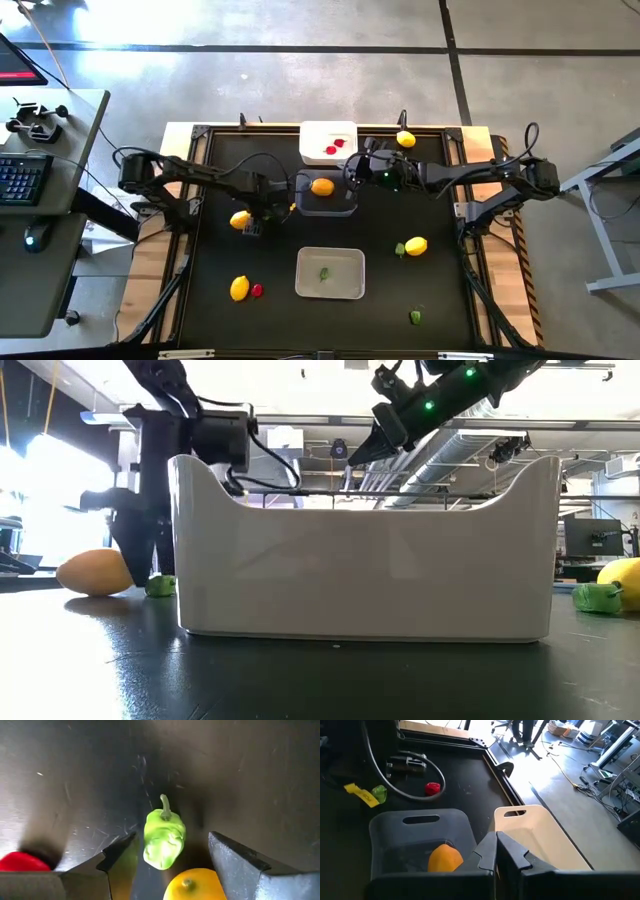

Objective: Sort produce into baskets
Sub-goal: Put the green chili pepper into the gray bin

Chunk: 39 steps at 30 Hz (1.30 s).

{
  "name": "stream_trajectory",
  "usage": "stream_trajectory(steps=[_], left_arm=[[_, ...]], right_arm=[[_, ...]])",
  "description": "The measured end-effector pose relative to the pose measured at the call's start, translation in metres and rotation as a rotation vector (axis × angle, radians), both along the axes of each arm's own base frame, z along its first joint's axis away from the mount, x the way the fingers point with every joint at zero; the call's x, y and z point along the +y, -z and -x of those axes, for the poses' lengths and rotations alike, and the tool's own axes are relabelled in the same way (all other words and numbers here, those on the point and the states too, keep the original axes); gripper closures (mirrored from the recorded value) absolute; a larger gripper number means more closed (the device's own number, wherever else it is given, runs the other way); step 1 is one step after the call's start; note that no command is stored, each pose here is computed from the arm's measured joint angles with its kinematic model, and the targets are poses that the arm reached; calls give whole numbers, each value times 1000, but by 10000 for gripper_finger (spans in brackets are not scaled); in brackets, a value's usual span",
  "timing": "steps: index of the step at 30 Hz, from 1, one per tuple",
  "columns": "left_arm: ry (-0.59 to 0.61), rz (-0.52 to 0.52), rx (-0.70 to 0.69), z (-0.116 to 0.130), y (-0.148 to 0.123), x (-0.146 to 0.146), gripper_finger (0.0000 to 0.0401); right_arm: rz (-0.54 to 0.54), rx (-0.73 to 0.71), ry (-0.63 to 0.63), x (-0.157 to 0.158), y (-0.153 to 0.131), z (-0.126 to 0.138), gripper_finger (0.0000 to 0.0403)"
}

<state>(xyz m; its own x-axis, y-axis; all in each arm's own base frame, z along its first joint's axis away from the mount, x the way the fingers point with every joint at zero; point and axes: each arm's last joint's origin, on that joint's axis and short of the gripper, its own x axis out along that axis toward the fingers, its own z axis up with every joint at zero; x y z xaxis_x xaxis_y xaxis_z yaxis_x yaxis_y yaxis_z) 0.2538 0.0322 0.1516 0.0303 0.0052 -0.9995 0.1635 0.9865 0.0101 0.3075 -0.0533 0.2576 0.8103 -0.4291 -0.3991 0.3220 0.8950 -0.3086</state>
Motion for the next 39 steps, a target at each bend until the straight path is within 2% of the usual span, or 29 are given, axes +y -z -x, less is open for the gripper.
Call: stream_trajectory(steps=[6, 18, 22, 28, 32, 34, 36, 39], left_arm=[[7, 1, 20, -4, 10, 1, 191], [19, -5, 16, -5, 10, 1, 293], [20, -4, 36, -8, 2, 1, 319], [30, -17, -59, -22, -28, -1, 325], [1, -20, -144, -32, -49, -5, 325], [-17, -15, -173, -37, -56, -9, 325], [-5, -11, -188, -40, -60, -16, 325], [31, -10, -225, -44, -63, -25, 325]], right_arm=[[-1, 3, 0, 0, 0, 0, 403], [-2, 7, 1, 0, 1, 0, 403], [-3, 34, 10, 0, 3, 2, 403], [-12, 53, 28, 0, 5, 3, 403], [-30, 55, -36, 0, 7, 3, 403], [-54, 35, -102, -2, 16, 5, 403], [-56, 12, -156, -6, 28, 10, 403], [-33, -36, -161, -15, 37, 17, 403]])
